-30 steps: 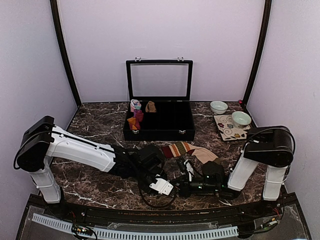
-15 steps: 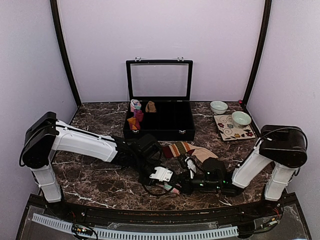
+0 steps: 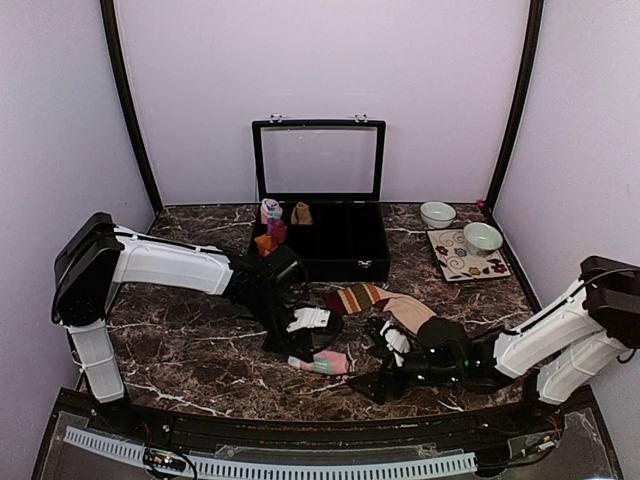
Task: Roll the socks
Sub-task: Roll the sock at the center of the board, then pick up the sock from the center of the board.
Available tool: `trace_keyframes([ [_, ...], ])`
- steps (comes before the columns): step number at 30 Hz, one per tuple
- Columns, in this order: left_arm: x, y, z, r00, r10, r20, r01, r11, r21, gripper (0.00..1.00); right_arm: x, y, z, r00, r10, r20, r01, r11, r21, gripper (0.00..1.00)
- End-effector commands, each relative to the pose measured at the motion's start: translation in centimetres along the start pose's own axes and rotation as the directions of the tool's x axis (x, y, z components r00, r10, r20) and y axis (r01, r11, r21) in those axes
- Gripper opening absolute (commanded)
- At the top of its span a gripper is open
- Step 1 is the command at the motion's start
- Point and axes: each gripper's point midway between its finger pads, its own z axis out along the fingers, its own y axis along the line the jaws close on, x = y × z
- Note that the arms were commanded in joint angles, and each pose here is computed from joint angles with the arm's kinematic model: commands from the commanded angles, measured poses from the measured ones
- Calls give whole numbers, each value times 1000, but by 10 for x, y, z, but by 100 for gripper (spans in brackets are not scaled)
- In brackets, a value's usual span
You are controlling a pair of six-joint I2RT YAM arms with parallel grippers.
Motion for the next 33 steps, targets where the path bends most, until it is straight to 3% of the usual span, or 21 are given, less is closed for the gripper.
trace_keyframes([
  [1, 10, -13, -11, 984, -175, -20, 176, 975, 133, 0, -24, -13, -17, 992, -113, 60, 103, 985, 139, 99],
  [6, -8, -17, -26, 974, -223, 45, 210, 958, 194, 0, -70, -26, -35, 980, -141, 142, 97, 954, 284, 99],
  [11, -33, -19, -46, 949, -289, 126, 249, 932, 265, 0, -129, -27, -43, 952, -101, 288, -6, 938, 348, 99],
  [16, -55, -20, -71, 929, -324, 181, 258, 914, 313, 0, -140, -15, -30, 949, -30, 315, -60, 960, 273, 99],
  [18, -60, -19, -80, 925, -321, 203, 251, 918, 308, 0, -148, -21, -54, 902, 16, 432, -142, 955, 260, 99],
  [21, -68, -17, -92, 924, -307, 227, 237, 928, 288, 0, -176, -12, -97, 783, 43, 621, -166, 976, 142, 99],
  [22, -71, -16, -96, 924, -303, 234, 233, 930, 283, 0, -182, -3, -99, 780, 23, 626, -123, 986, 116, 99],
  [25, -80, -14, -108, 922, -289, 257, 217, 937, 273, 0, -188, 12, -71, 873, -38, 487, -24, 992, 121, 99],
  [29, -88, -9, -119, 924, -265, 275, 200, 949, 244, 0, -191, 35, -65, 857, -15, 516, 21, 1000, -5, 99],
  [33, -97, -14, -134, 919, -257, 300, 180, 949, 260, 0, -188, 45, -48, 885, -33, 464, 60, 997, -43, 99],
])
